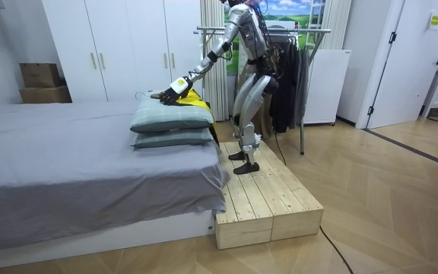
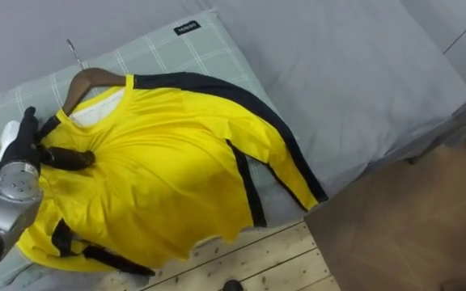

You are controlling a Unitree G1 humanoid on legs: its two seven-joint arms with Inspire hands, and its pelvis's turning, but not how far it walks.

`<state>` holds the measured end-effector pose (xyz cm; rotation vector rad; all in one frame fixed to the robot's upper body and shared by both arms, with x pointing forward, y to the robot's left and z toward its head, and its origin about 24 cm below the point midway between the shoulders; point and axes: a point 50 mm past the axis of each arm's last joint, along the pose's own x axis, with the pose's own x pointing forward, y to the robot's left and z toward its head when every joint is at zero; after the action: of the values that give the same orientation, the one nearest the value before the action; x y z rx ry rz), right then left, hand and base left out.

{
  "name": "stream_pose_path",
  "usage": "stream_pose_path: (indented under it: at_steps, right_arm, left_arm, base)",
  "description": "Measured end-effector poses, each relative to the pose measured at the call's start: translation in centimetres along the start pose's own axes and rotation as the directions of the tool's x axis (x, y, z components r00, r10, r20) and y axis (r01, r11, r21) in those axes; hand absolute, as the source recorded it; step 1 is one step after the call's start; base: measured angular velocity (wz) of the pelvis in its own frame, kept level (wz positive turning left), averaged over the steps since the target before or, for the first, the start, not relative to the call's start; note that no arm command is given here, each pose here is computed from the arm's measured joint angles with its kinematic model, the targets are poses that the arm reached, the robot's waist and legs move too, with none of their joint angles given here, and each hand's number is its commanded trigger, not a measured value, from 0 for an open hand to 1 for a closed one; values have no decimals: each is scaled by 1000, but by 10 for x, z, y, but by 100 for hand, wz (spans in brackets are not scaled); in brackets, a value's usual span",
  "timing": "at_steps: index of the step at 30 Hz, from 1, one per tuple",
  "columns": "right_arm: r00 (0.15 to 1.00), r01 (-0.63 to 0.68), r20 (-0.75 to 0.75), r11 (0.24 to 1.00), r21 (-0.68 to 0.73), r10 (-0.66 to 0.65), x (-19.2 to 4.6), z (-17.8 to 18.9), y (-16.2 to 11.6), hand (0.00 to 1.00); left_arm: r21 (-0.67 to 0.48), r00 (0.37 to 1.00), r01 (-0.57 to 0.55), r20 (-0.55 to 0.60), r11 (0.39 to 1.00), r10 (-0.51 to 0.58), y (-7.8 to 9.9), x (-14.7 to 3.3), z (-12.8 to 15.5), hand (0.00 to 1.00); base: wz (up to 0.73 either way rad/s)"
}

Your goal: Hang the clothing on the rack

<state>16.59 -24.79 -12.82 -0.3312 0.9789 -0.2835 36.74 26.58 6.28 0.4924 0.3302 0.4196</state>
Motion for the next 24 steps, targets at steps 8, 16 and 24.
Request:
stream_pose_path:
  at_steps: [8,16,24]
  right_arm:
    - [1000,-6,-13,1000,2,6,0,0,2,0]
    - [1000,7,-15,1000,-6,-7,-1,-1,3,0]
    - [1000,10,-5,1000,-6,-10,-1,1,3,0]
  left_arm:
    - [-54,1000,23,-12,998,-23,1,1,1,0]
    - [-80,999,38,-5,996,-38,4,3,6,0]
    - [-37,998,66,5,997,-65,6,3,6,0]
  base:
    - [0]
    - [4]
    - [1]
